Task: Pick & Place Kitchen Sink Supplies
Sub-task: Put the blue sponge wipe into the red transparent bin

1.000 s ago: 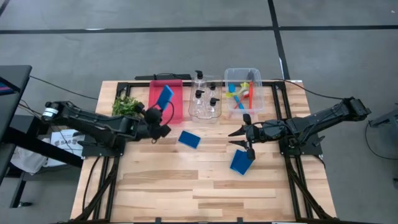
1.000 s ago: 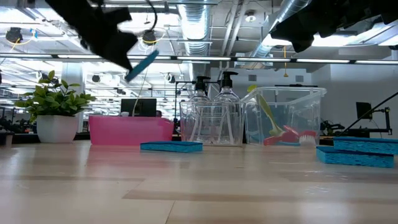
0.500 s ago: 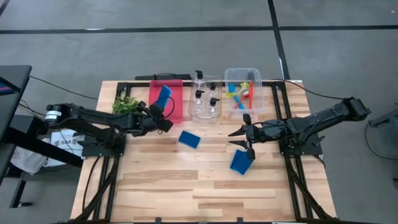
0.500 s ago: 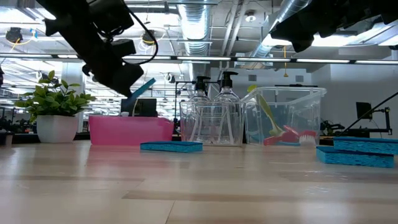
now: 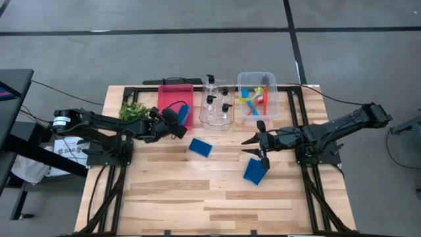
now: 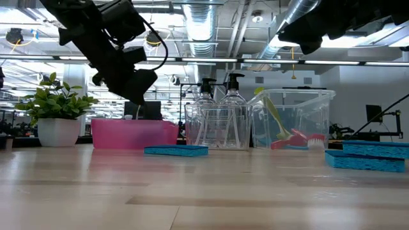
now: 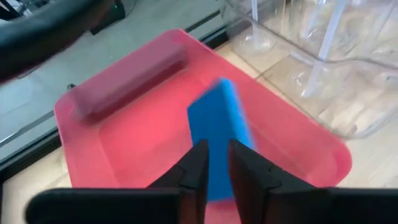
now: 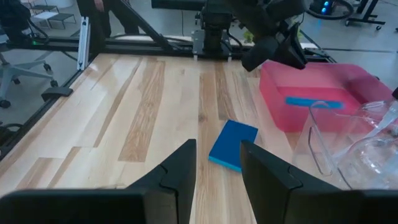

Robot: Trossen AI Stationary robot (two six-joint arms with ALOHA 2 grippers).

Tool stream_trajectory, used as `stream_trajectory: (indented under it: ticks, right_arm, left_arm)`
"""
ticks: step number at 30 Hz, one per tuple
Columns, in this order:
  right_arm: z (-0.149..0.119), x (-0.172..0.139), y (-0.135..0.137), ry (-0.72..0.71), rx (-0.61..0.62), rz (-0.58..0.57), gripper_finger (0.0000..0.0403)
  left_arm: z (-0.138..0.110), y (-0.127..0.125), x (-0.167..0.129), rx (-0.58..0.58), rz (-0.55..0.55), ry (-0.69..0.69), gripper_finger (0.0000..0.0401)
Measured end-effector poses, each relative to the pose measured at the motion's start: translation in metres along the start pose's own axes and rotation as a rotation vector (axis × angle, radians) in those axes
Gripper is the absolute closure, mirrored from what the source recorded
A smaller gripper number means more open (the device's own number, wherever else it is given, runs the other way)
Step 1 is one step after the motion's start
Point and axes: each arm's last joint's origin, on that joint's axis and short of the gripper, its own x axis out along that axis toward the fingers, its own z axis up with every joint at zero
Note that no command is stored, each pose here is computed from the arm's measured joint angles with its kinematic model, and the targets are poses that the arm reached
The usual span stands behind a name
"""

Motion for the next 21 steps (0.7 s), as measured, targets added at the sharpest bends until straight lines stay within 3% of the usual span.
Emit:
stream_trajectory:
  ticks: [6,11,17,21]
  right_arm:
    - [-0.002,0.003,0.0,0.012,-0.003,-0.001,0.0286]
    - [-0.003,0.004,0.001,0.02,-0.005,-0.001,0.0286]
    - [-0.004,0.007,0.001,0.031,-0.007,-0.002,0.0286]
    - [-0.004,0.006,0.001,0.028,-0.007,-0.002,0.0286]
  left_arm:
    - [-0.001,-0.002,0.0,-0.001,-0.053,0.023,0.0302]
    - [0.0,-0.009,-0.003,0.008,-0.188,0.048,0.0296]
    - [0.004,-0.03,-0.02,0.132,-0.45,-0.034,0.03]
    - [0.003,-0.047,-0.036,0.324,-0.611,-0.14,0.0301]
